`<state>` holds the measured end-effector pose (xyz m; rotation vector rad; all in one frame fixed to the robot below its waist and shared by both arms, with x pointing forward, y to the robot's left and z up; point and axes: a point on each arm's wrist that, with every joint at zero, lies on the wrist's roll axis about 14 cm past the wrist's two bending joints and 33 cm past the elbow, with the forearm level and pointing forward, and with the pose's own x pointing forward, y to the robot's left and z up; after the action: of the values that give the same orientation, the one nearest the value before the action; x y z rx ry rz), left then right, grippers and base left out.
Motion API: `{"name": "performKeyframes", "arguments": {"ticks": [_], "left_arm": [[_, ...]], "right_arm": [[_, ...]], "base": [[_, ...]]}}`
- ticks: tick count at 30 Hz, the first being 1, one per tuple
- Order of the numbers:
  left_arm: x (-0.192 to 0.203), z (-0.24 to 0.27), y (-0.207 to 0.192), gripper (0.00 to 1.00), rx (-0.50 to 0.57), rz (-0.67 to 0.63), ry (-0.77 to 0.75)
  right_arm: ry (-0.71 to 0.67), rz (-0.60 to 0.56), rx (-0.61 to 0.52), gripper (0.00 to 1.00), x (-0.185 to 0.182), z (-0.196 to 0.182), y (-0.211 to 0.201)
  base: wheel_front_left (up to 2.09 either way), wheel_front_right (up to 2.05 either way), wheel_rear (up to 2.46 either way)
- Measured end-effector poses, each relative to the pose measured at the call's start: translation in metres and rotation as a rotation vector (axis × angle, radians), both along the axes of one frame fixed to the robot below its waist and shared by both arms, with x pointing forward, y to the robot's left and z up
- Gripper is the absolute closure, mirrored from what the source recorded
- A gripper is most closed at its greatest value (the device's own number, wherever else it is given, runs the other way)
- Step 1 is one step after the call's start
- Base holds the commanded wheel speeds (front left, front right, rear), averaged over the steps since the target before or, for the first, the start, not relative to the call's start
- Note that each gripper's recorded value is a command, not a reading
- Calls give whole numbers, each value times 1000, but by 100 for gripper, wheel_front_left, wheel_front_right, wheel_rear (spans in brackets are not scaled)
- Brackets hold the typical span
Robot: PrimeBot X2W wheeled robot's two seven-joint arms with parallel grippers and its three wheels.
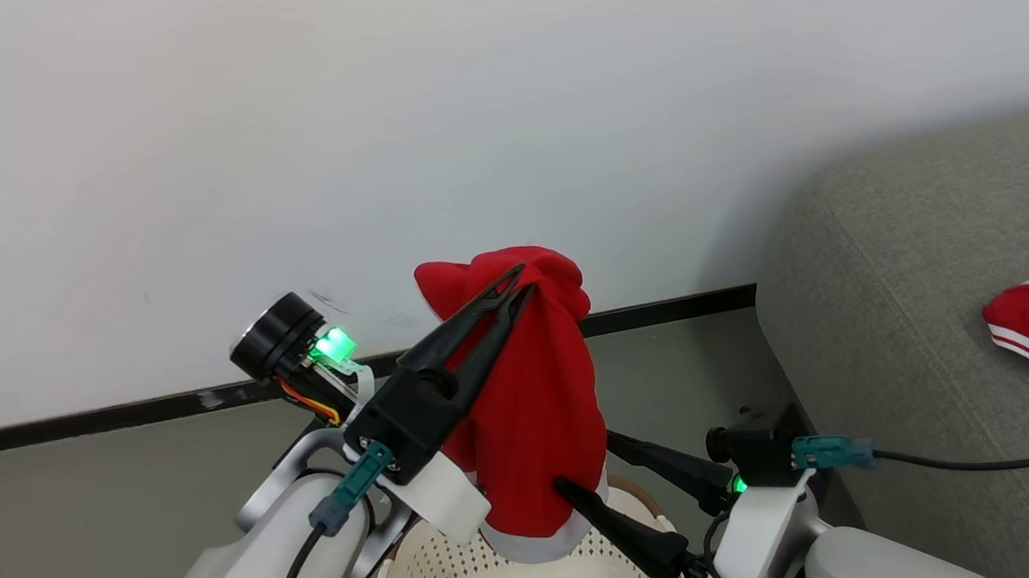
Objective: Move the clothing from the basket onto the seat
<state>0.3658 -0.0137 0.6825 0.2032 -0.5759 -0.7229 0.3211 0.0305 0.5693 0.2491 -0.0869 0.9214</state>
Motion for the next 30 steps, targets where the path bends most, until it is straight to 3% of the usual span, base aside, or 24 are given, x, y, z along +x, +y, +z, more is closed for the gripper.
{"name": "performKeyframes", "arguments": {"ticks": [12,13,15,18,21,22,23,30], "left_arm": [[-13,2,-6,100,5,-30,11],[-14,3,-6,100,4,-30,11],[-14,2,-6,100,2,-30,18],[-14,1,-6,100,-2,-30,27],[-13,-4,-5,100,-9,-28,45],[-13,-5,-5,100,-14,-30,56],[-13,-7,-5,100,-17,-31,64],[-2,-26,4,100,-30,1,146]], "right_arm": [[70,32,-45,1,3,-17,18],[68,35,-49,9,4,-16,20],[59,42,-52,50,5,-14,23],[44,50,-63,57,8,-11,27],[30,53,-75,71,9,-11,29],[24,56,-90,92,8,-13,30],[18,55,-100,100,9,-14,29],[13,5,-154,100,17,-26,8]], "base": [[0,0,0],[0,0,0],[0,0,0],[0,0,0],[0,0,0],[0,0,0],[0,0,0],[0,0,0]]}}
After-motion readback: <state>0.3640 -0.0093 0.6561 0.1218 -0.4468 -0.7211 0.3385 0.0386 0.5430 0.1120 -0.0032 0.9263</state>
